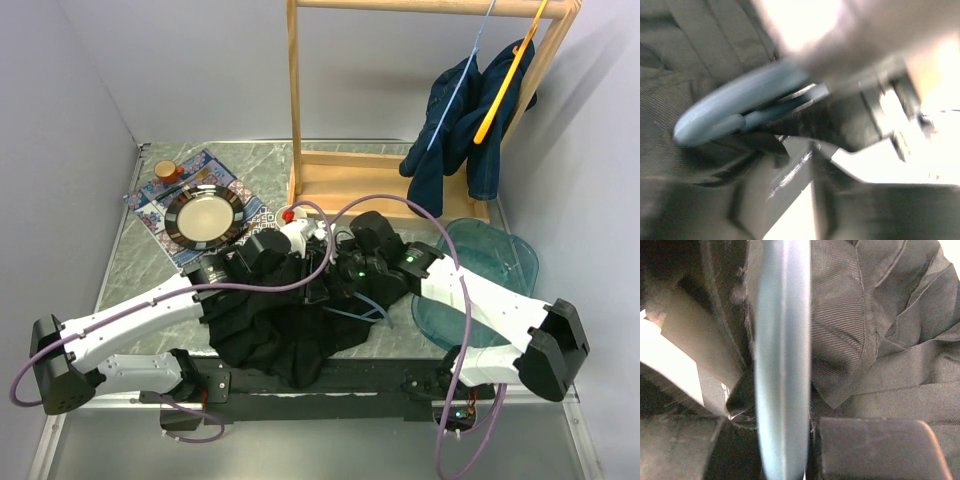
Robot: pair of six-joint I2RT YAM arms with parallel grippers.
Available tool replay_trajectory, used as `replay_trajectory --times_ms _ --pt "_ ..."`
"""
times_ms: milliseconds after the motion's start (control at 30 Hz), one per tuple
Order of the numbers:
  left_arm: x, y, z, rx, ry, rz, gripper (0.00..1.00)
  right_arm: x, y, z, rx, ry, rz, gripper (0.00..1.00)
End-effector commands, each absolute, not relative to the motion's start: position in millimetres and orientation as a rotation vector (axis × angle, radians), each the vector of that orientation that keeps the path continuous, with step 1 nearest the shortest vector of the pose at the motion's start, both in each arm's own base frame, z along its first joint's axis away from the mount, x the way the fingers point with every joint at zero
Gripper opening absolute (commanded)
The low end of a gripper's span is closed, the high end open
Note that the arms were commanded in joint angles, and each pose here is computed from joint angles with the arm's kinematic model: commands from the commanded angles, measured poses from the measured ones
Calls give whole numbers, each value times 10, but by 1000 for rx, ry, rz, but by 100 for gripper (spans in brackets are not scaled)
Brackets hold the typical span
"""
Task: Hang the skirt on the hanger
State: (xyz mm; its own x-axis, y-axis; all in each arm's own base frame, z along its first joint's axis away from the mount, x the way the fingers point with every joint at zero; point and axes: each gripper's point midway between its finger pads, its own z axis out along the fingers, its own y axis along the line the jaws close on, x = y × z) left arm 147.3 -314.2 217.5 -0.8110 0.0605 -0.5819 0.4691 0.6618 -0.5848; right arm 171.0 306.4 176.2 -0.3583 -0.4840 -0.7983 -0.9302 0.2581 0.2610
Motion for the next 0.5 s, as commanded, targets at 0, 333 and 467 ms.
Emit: replay_trajectory --times_ms 0,333,467 --pt "1318 -3115 2351 540 2299 -1071 52 1685 3157 2163 -1295 1682 1105 0" --pt "1200 -2605 2965 794 2184 -886 82 1642 3187 2118 -1335 1569 1151 0" --pt "1313 -2253 2982 960 2022 -662 98 1660 3174 2130 -1341 1556 1141 0"
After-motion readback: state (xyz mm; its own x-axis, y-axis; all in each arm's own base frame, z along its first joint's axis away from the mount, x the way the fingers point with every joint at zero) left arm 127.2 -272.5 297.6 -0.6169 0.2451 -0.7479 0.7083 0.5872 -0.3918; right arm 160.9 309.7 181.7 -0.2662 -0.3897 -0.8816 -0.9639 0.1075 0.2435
